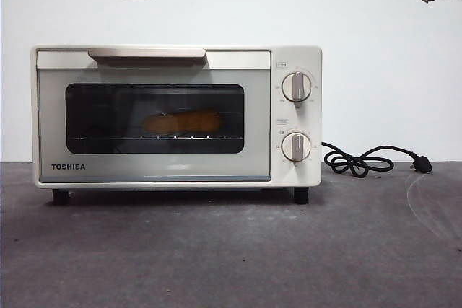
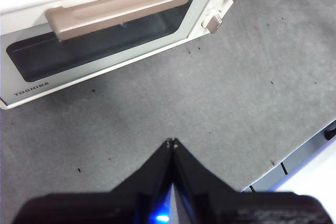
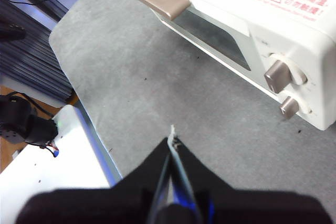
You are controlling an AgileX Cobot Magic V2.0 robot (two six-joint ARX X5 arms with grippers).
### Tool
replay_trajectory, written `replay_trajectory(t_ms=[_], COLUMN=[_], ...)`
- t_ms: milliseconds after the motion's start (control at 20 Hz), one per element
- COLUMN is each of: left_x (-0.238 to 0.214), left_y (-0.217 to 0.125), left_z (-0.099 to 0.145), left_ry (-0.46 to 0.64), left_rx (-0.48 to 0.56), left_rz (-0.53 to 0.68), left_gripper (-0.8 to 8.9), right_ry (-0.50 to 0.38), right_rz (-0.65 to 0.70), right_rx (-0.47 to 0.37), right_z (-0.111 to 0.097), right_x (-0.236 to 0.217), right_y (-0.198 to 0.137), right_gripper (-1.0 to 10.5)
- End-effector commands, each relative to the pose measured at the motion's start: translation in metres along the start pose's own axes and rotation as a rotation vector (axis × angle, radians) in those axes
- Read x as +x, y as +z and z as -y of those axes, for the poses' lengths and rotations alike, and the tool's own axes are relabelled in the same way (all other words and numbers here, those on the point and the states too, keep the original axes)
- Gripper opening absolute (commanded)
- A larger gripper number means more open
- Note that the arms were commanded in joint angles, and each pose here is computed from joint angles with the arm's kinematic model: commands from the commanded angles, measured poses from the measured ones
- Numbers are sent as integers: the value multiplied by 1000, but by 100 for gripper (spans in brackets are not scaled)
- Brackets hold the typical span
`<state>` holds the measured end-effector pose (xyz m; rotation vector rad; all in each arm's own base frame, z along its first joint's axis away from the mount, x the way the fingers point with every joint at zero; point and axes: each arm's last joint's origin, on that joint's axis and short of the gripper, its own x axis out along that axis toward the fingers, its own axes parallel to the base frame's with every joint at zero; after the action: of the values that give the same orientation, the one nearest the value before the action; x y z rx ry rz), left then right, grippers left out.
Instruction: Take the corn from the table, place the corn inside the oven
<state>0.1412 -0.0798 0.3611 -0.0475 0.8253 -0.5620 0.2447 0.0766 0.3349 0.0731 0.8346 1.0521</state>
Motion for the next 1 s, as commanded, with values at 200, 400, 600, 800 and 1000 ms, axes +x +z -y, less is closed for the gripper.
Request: replay_trajectory(t_ms=[200,400,600,800,1000], left_x=[3,5,5,-11,-37], left_y=[4,6,7,4,-1], left_z=[0,0,0,-7,-16], left_ry=[-3,-5,-5,31,85], left_rx=[-2,-1,-1,30,-48], left_rz=[29,39,41,106,233], left_gripper=[-4,-4,-4,-4,-4], right_ry=[-103,-216,-349,-481,-585], right_rz=[-4,6,22,48,72], right_rx=[-31,-62,-92,-121,-138], right_z=[5,9,13,17,20], right_x=[1,1,-1,-3,-5], right_y=[2,6,11,16,20], right_gripper=[1,1,1,1,1])
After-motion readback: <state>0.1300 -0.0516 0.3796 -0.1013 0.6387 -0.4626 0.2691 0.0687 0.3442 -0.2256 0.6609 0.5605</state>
